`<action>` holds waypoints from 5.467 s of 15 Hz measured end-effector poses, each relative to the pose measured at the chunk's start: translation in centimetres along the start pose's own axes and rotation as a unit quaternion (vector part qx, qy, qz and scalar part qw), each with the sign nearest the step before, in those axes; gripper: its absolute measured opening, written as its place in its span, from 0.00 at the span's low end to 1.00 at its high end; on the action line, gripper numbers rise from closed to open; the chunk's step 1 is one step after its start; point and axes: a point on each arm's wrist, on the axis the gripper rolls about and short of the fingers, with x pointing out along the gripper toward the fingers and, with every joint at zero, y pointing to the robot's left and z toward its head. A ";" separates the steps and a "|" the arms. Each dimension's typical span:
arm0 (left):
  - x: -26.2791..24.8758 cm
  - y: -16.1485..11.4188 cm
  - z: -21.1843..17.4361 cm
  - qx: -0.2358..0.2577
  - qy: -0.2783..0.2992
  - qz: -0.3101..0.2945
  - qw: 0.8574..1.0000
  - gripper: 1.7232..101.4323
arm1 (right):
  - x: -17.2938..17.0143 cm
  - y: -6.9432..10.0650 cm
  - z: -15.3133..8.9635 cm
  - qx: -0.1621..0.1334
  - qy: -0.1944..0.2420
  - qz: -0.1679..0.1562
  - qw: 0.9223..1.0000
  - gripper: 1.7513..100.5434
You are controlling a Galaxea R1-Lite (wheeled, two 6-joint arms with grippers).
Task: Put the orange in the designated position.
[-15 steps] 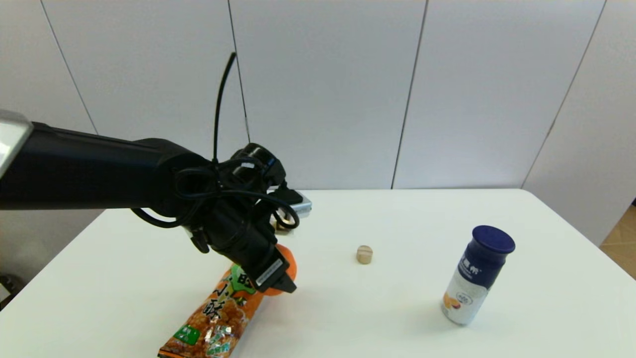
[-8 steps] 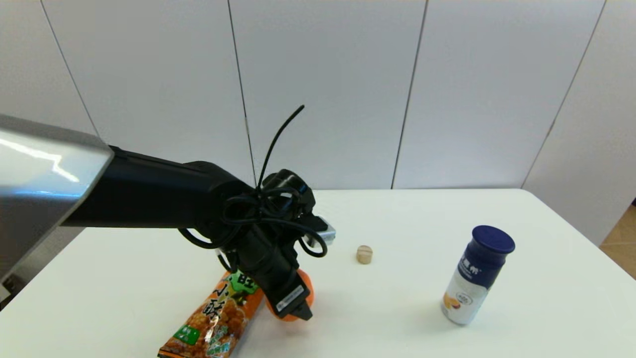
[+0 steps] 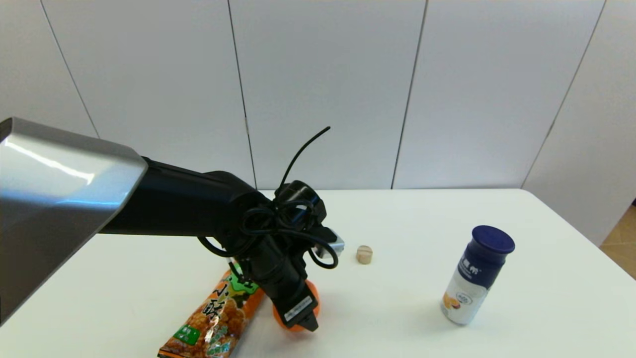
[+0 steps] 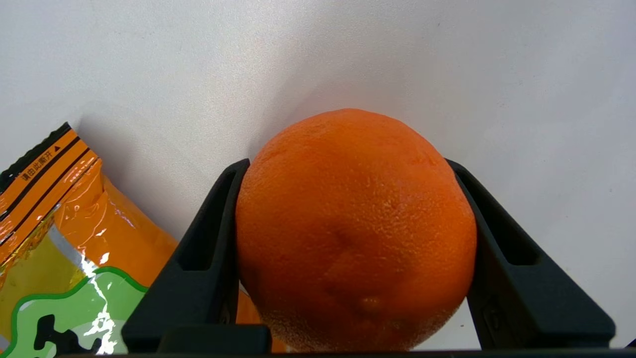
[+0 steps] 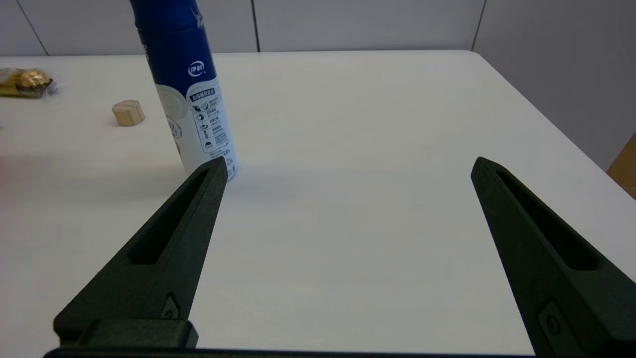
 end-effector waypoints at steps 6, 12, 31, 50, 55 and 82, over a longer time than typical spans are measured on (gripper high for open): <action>-0.4 0.9 -0.7 -0.016 0.010 0.002 1.000 0.67 | 0.0 0.0 0.0 0.000 0.000 0.000 1.000 0.97; -0.8 2.1 -1.1 -0.033 0.004 0.010 0.999 0.67 | 0.0 0.0 0.0 0.000 0.000 0.000 1.000 0.97; -0.3 1.9 -0.9 -0.030 0.009 0.007 0.999 0.72 | 0.0 0.0 0.0 0.000 0.000 0.000 1.000 0.97; -6.5 1.0 0.4 -0.015 -0.086 0.038 0.995 0.94 | 0.0 0.0 0.0 0.000 0.000 0.000 1.000 0.97; -16.2 0.4 -3.6 -0.039 -0.181 0.094 0.978 0.95 | 0.0 0.0 0.0 0.000 0.000 0.000 1.000 0.97; -20.1 -16.4 -30.6 -0.090 -0.500 0.467 0.723 0.96 | 0.0 0.0 0.0 0.000 0.000 0.000 1.000 0.97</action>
